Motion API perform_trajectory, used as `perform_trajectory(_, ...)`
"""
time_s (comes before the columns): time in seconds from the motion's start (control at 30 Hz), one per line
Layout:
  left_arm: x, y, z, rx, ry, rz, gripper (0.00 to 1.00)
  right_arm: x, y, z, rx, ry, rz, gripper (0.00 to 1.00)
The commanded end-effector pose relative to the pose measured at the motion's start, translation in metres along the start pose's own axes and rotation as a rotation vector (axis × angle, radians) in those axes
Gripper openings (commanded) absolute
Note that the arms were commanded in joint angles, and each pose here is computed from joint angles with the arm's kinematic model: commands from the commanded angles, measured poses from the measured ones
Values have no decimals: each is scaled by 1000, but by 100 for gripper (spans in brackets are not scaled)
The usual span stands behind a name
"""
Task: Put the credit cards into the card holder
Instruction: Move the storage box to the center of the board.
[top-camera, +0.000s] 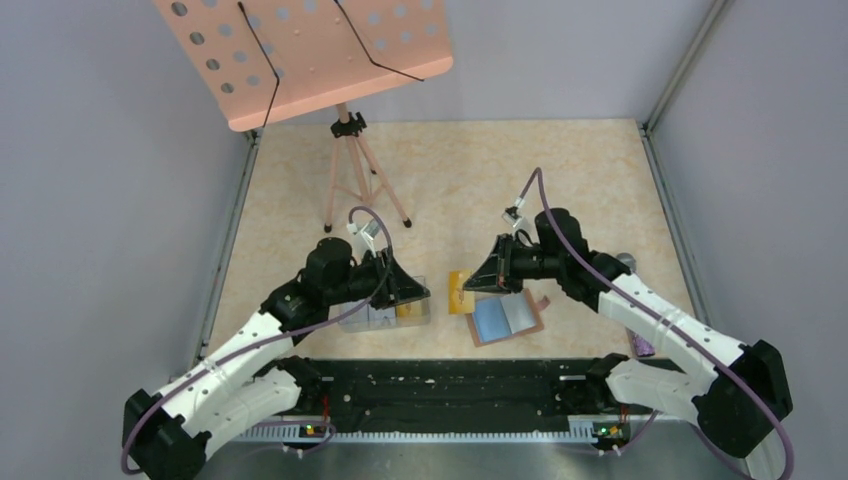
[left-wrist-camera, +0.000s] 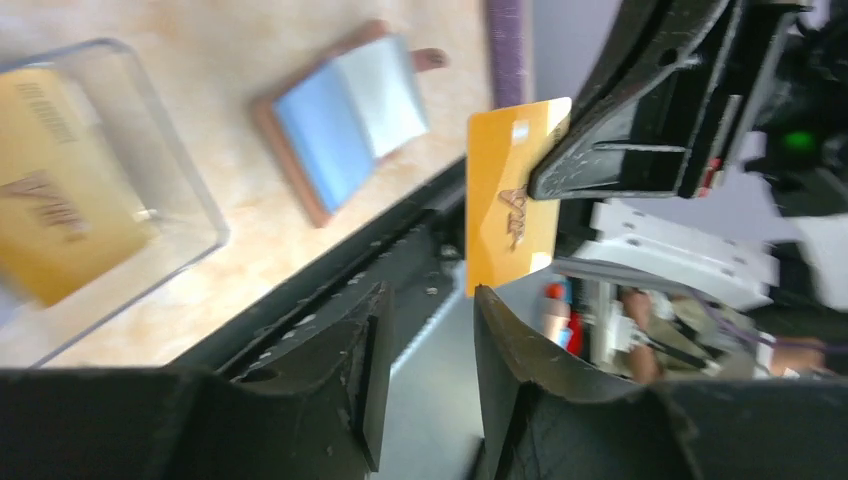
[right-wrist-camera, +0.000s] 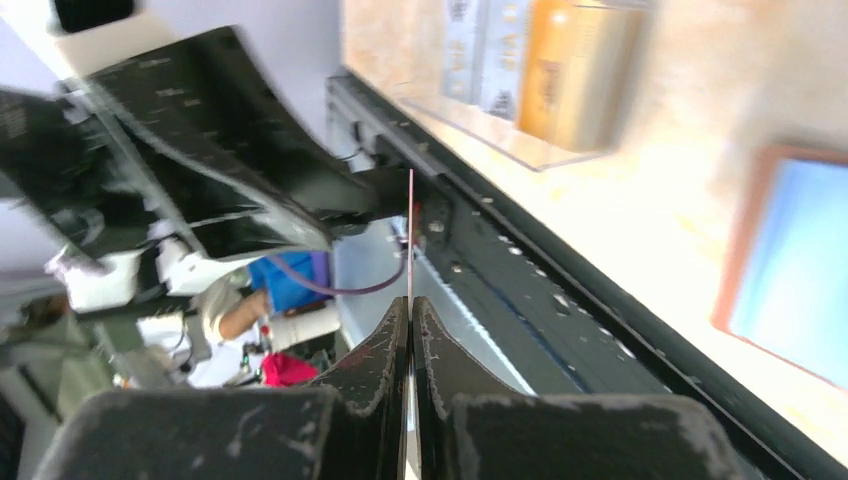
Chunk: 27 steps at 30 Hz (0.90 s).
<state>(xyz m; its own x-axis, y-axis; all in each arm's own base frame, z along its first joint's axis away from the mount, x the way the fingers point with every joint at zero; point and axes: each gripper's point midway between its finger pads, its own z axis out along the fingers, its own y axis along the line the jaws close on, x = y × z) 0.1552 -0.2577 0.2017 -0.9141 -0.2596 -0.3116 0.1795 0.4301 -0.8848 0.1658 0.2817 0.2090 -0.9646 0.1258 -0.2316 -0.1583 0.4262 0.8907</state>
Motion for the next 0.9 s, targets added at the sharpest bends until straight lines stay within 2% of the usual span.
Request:
perform_trajectory(0.0,-3,57,-21,-376,1,84,39,-6,-42,-20,215,-68,40,0)
perform_trajectory(0.13,18,94,-26,-574,113,85,38,-5,-67,-33,280,-89,86,0)
perform_trajectory(0.23,34,110,-24,-653,164,96,39,-2,-78,-38,304,-89,106,0)
perform_trajectory(0.6,53,154,-26,-822,206,117,52,2,-94,-40,343,-79,121,0)
perform_trajectory(0.87,37,171,-14,-925,208,153,55,-2,-100,-43,368,-82,115,0)
